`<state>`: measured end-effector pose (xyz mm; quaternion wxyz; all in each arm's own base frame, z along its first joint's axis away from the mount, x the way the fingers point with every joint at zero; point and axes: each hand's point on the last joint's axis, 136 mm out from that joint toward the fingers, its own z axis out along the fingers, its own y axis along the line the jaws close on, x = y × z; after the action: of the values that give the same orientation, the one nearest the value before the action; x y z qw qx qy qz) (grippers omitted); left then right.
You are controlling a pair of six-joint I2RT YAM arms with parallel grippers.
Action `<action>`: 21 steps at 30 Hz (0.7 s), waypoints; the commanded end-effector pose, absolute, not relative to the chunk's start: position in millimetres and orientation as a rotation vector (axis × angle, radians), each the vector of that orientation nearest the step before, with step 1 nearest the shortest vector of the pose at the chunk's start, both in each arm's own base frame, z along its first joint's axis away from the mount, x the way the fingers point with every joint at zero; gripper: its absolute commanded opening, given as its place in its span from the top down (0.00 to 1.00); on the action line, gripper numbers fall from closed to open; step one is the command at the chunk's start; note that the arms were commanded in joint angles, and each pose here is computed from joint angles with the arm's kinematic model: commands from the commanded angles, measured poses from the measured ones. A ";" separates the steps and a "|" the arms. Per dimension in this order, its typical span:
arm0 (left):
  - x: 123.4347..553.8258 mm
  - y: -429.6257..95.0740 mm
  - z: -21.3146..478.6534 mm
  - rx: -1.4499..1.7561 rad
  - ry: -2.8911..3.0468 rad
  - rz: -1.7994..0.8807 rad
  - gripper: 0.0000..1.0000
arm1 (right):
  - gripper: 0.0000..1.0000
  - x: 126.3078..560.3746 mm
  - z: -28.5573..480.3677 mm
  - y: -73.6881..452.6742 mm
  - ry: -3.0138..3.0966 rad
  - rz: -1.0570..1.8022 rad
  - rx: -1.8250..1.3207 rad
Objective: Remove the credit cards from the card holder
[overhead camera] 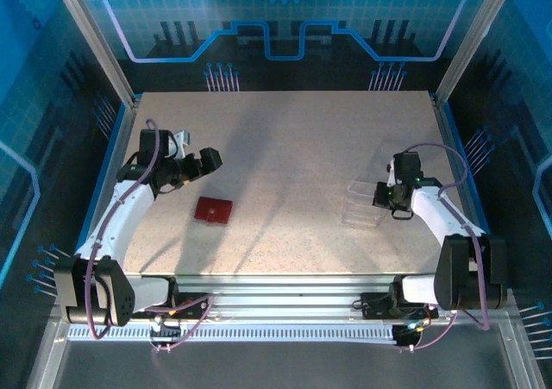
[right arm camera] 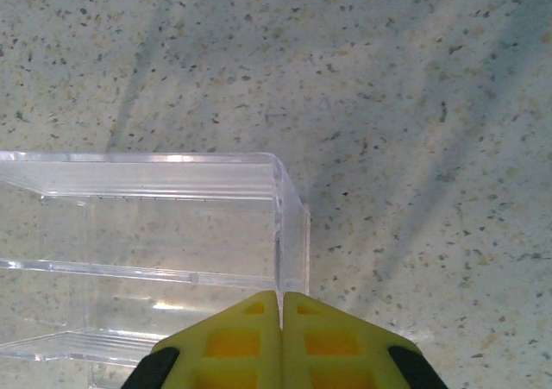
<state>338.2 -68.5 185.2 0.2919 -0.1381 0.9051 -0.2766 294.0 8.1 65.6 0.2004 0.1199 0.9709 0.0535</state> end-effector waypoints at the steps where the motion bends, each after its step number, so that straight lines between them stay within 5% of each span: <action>1: 329.2 -64.2 196.9 -0.379 2.392 -0.721 0.01 | 0.98 293.9 65.5 26.4 2.724 0.196 0.310; 21: 308.1 -50.9 188.4 -0.334 2.423 -0.578 0.01 | 1.00 390.1 90.3 190.2 2.697 0.258 0.053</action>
<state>314.6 -54.8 190.6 0.3107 -0.1293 0.9134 -0.2292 379.0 170.7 84.8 0.2096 0.0073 0.9738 0.0875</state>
